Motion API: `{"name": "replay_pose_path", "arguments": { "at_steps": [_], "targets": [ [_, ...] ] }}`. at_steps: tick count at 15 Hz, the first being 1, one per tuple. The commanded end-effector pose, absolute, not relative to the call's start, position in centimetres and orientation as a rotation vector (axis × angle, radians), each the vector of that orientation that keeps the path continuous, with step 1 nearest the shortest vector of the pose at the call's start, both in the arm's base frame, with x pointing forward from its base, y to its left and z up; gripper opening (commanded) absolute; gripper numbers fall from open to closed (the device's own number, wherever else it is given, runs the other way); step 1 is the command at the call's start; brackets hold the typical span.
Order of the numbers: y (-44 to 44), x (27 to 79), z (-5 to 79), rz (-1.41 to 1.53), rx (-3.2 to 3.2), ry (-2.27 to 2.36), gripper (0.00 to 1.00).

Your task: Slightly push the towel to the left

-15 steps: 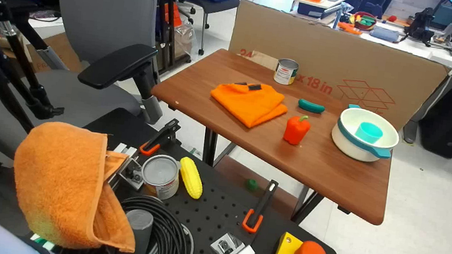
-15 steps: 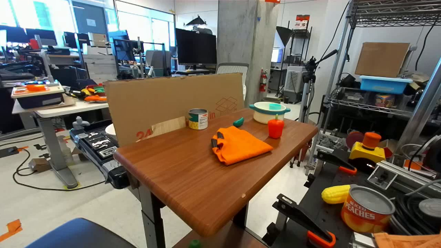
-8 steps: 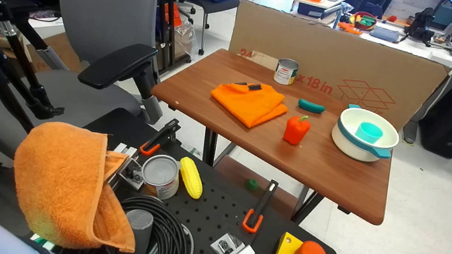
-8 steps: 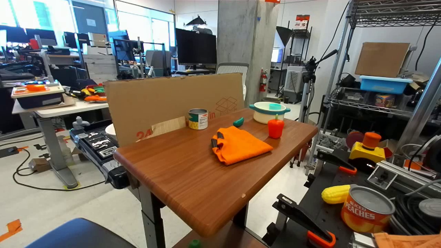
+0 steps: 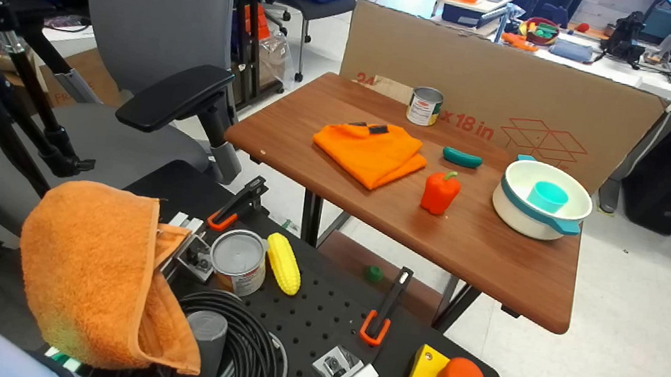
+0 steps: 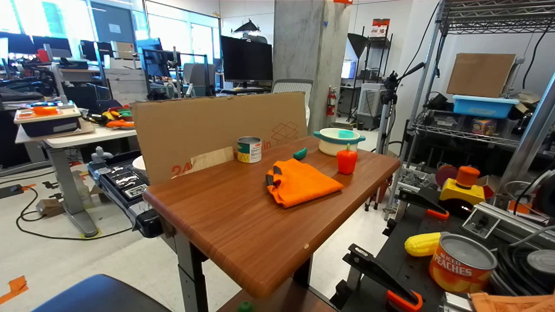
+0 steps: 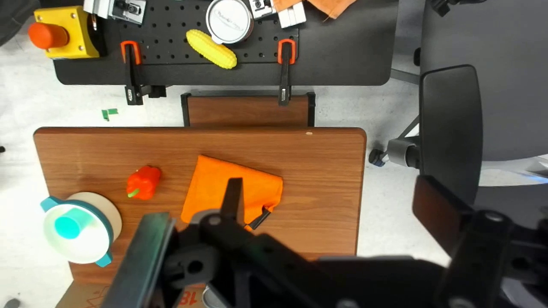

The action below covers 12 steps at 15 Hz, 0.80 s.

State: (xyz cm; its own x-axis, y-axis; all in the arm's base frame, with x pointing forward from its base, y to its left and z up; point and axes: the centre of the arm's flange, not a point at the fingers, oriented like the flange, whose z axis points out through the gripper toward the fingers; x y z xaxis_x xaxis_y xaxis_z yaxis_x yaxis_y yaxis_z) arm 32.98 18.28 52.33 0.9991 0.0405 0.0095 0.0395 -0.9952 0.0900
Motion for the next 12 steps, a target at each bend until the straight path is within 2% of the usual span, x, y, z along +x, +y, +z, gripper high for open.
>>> {"name": "replay_pose_path", "arguments": {
  "at_steps": [1, 7, 12],
  "targets": [
    [16.6, 38.7, 49.4, 0.044, 3.004, -0.002, 1.0],
    [12.0, 46.6, 42.2, 0.0, 2.952, -0.014, 1.0],
    [8.8, 52.3, 35.2, -0.146, 2.95, -0.098, 1.0]
  ]
}}
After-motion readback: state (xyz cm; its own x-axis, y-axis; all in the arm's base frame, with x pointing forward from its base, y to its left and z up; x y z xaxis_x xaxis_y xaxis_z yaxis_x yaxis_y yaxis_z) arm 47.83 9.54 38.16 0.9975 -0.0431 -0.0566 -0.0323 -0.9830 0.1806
